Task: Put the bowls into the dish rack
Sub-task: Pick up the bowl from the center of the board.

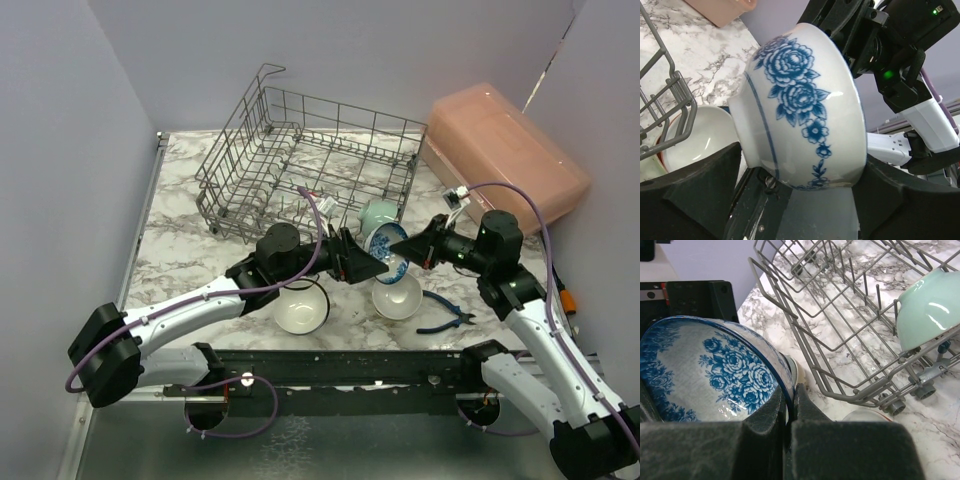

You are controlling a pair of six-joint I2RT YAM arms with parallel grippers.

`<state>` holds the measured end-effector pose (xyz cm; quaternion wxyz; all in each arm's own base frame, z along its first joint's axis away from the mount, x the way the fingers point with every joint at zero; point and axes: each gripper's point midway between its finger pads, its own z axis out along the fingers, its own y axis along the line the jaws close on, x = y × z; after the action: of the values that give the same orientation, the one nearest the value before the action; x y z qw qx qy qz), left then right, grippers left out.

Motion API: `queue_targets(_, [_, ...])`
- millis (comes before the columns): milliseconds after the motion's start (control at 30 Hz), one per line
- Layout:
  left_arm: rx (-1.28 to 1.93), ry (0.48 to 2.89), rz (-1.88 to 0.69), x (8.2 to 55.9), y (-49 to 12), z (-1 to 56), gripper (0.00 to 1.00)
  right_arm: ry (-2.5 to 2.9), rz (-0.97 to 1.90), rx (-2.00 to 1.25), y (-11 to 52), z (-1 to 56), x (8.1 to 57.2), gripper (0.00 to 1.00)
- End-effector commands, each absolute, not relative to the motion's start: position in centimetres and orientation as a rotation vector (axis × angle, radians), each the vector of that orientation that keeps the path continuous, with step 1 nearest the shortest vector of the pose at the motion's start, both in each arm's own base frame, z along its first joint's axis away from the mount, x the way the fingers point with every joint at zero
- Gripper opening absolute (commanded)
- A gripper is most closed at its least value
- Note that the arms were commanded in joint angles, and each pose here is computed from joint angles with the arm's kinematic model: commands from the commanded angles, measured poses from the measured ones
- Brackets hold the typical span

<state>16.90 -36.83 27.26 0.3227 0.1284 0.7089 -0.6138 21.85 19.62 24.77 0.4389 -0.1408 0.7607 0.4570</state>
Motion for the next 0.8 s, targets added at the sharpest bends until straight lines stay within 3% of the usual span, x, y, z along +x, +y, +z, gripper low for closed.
queue_targets(0, [0.354,1.824,-1.606,17.2,-37.2,28.3,0.78,1.833,1.190,-0.395,20.3,25.8,21.5,0.01])
queue_targets(133, [0.354,1.835,-1.599,17.3,-37.3,27.9,0.66,1.843,1.200,-0.403,20.4,25.5,21.6,0.01])
queue_targets(233, [0.361,1.843,-1.597,17.3,-37.4,27.6,0.49,1.851,1.194,-0.404,20.4,25.3,21.6,0.01])
queue_targets(300, [0.360,1.851,-1.594,17.4,-37.5,27.4,0.35,1.855,1.189,-0.403,20.4,25.1,21.5,0.01])
queue_targets(400, [0.355,1.862,-1.589,17.5,-37.5,27.0,0.04,1.860,1.181,-0.395,20.3,25.1,21.7,0.01])
queue_targets(433, [0.349,1.862,-1.587,17.5,-37.5,27.0,0.00,1.858,1.180,-0.396,20.3,25.1,21.7,0.02])
queue_targets(633, [0.343,1.852,-1.580,17.7,-37.4,27.2,0.00,1.872,1.171,-0.389,20.2,24.9,21.7,0.22])
queue_targets(767, [0.336,1.845,-1.574,17.8,-37.2,27.4,0.00,1.873,1.171,-0.390,20.2,25.0,21.8,0.46])
